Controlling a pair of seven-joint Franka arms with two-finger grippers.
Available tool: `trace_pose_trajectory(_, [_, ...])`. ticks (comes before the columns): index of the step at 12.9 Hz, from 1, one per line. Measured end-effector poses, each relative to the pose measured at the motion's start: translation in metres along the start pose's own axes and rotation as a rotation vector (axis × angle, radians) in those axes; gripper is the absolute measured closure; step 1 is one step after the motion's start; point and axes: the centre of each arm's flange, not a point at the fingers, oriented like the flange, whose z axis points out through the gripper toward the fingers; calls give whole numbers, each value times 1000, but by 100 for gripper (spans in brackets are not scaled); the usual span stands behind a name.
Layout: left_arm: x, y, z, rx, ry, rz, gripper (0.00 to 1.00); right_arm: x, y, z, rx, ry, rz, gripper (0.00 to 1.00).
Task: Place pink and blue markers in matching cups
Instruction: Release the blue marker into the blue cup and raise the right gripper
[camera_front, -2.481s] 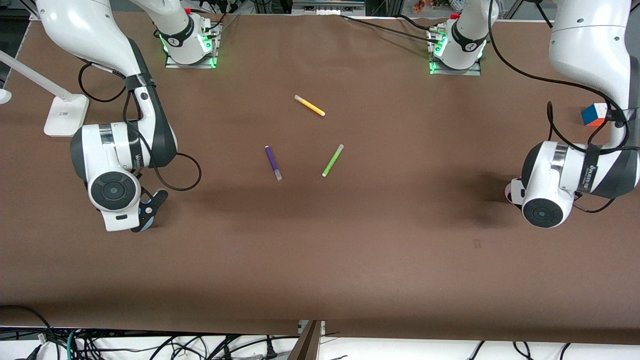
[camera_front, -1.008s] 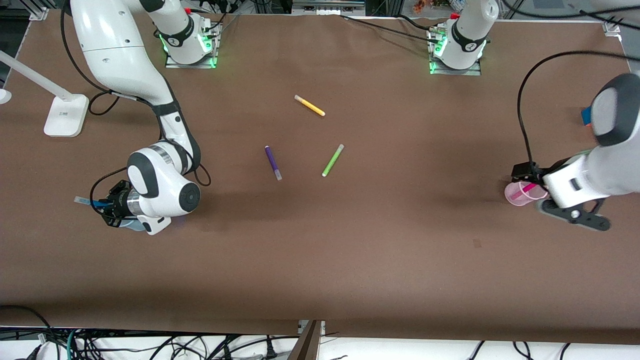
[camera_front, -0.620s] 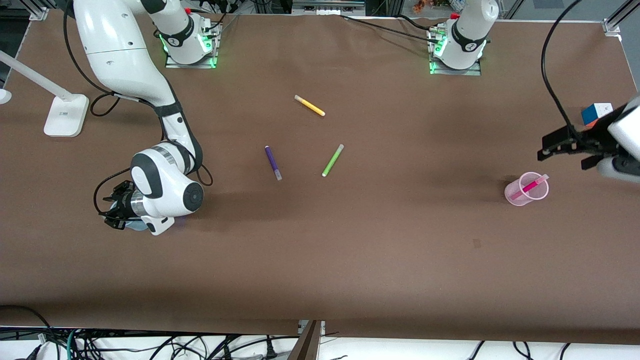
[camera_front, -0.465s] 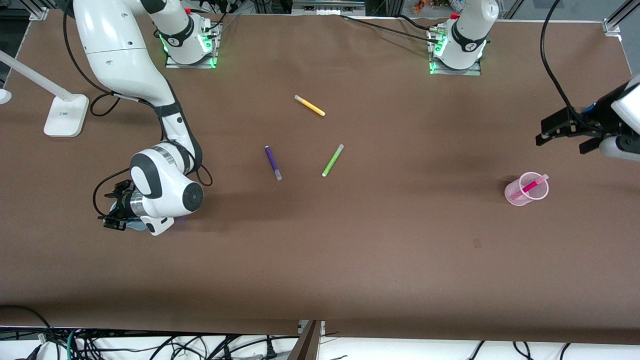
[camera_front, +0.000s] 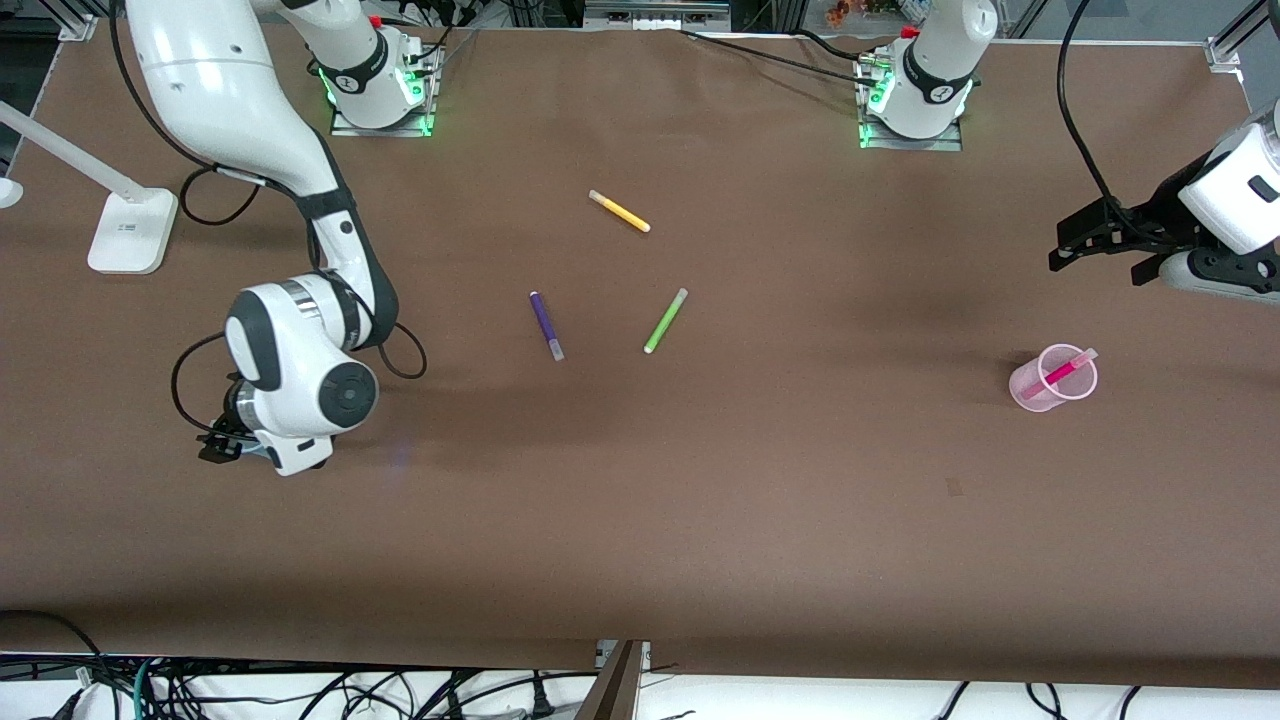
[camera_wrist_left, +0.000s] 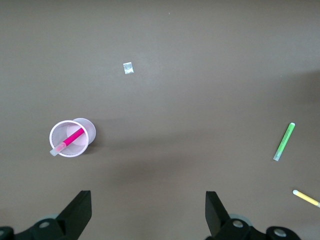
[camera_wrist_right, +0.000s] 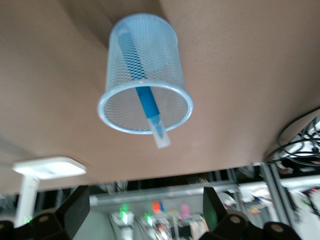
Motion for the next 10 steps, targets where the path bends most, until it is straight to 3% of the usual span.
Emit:
trace_pose_trajectory(4, [-2, 9, 2, 53, -9, 31, 0, -65, 5, -61, 142, 212, 145, 0])
trace_pose_trajectory(7, [-2, 8, 2, 53, -11, 40, 0, -116, -4, -98, 228, 317, 270, 0])
trace_pose_trajectory(10, [-2, 7, 3, 52, -11, 40, 0, -175, -11, -116, 345, 426, 508, 0])
